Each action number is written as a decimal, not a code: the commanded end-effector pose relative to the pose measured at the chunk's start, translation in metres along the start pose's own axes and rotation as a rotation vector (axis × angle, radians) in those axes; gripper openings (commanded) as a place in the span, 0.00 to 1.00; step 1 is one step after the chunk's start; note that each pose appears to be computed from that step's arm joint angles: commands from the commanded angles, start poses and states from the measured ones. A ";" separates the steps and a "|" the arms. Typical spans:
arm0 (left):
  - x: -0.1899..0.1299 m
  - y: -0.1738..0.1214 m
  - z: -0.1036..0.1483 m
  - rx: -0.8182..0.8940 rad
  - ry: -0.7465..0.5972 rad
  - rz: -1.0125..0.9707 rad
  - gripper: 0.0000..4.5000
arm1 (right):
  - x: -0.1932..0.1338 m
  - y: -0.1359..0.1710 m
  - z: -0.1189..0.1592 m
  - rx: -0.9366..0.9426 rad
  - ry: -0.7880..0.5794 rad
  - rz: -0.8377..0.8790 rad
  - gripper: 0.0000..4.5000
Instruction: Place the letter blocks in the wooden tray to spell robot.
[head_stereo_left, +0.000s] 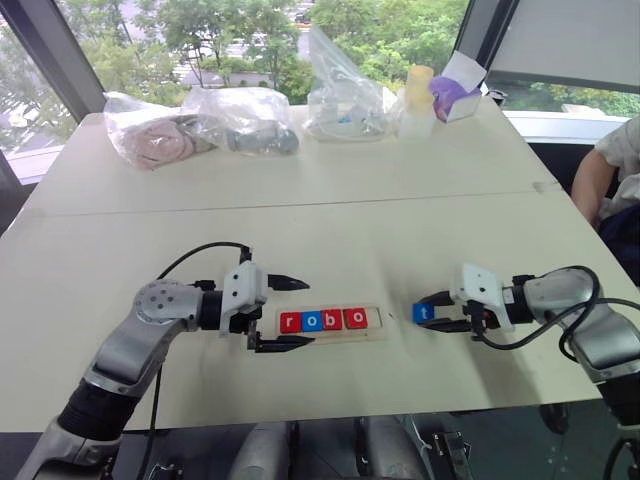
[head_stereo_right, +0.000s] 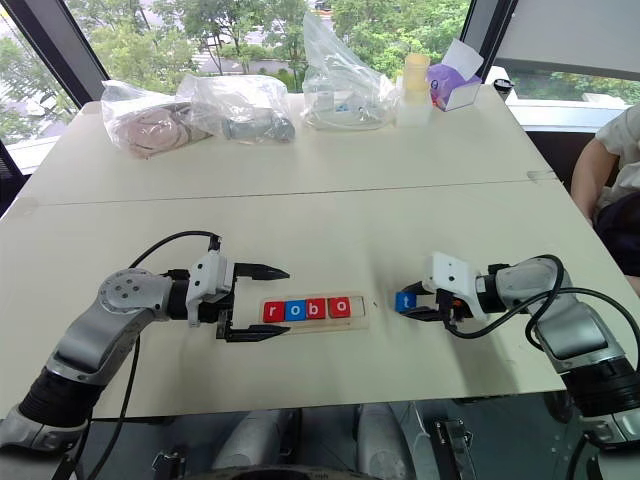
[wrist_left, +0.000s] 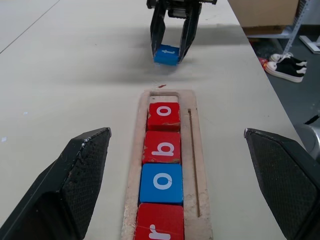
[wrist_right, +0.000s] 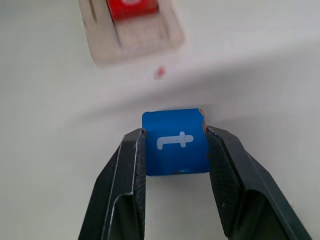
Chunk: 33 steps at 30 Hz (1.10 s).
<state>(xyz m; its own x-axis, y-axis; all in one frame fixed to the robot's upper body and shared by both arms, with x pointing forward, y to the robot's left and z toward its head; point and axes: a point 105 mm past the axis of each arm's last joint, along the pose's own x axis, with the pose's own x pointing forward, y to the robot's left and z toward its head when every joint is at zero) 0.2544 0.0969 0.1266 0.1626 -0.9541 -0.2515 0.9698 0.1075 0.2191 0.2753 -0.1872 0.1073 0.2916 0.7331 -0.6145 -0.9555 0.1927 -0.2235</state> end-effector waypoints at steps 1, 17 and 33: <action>-0.002 0.002 0.010 0.034 -0.022 0.007 1.00 | 0.008 0.007 0.039 -0.068 -0.082 0.024 0.25; -0.005 -0.002 0.005 0.027 -0.022 0.030 1.00 | 0.042 0.009 0.034 -0.114 0.008 0.051 0.25; -0.003 -0.002 0.006 0.027 -0.027 0.042 1.00 | 0.051 0.009 0.039 -0.110 -0.003 0.078 0.25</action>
<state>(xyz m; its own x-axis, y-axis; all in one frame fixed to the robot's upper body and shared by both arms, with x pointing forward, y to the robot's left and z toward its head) 0.2522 0.0984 0.1220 0.1922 -0.9513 -0.2409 0.9670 0.1418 0.2116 0.2779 -0.1278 0.0959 0.2123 0.7358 -0.6430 -0.9701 0.0795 -0.2292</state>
